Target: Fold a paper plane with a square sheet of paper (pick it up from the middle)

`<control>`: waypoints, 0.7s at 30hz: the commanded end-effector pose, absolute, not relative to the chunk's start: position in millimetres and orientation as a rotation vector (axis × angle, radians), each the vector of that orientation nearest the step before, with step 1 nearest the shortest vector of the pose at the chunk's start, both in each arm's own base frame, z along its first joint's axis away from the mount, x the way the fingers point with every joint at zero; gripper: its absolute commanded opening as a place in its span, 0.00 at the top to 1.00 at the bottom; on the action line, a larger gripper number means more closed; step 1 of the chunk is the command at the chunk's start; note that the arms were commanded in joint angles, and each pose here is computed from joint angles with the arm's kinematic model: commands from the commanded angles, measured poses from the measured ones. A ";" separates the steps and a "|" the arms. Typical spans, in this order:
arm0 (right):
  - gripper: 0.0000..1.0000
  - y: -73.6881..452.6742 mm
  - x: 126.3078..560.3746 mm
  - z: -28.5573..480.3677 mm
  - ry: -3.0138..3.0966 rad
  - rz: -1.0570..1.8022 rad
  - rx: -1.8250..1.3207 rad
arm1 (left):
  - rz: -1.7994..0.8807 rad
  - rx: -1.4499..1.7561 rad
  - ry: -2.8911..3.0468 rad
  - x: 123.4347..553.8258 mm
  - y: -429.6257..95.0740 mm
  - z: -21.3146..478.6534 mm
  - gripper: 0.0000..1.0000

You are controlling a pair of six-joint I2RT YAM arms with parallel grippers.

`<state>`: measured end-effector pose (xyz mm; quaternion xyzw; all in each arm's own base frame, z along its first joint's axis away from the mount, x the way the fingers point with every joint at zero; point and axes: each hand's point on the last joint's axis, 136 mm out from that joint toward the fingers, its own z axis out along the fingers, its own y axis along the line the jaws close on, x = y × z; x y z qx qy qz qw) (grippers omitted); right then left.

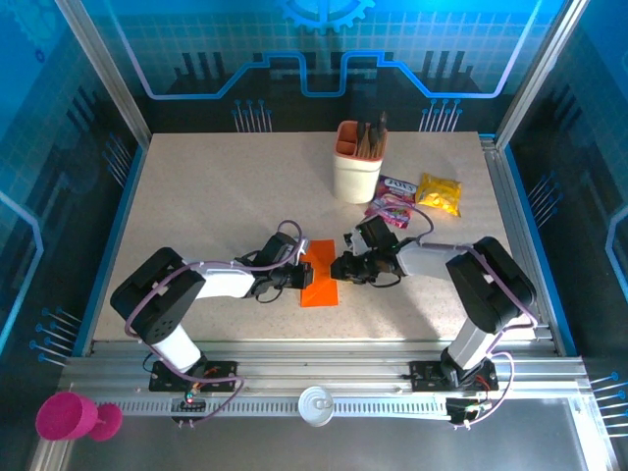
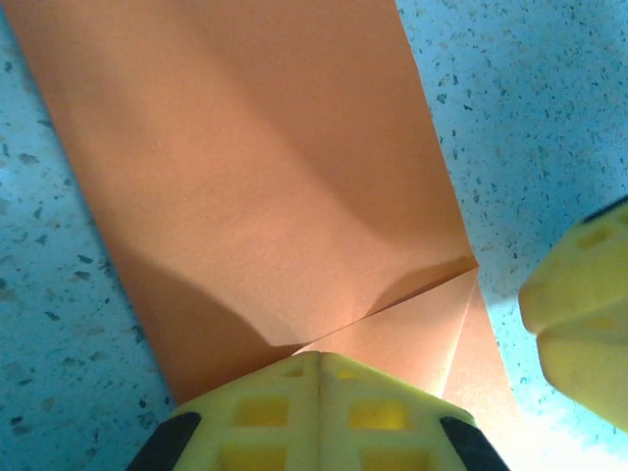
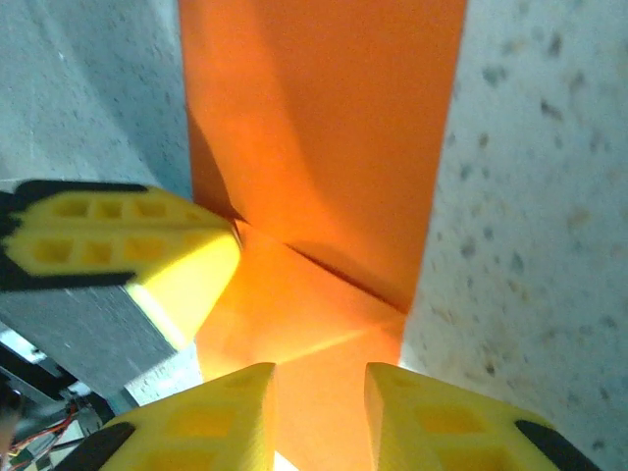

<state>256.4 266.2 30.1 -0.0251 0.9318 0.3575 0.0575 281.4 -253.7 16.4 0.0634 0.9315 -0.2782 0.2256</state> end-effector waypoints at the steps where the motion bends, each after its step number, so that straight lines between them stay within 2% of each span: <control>1: 0.69 263.0 232.3 19.7 2.892 1.026 -0.070 | -0.760 0.194 2.585 276.3 -248.3 7.9 1.00; 11: 0.57 263.9 214.3 13.7 2.918 0.931 -0.071 | -0.776 0.202 2.578 275.5 -247.7 8.7 1.00; 21: 0.54 253.4 208.7 16.0 2.934 0.829 -0.079 | -0.791 0.201 2.571 274.2 -246.0 9.5 1.00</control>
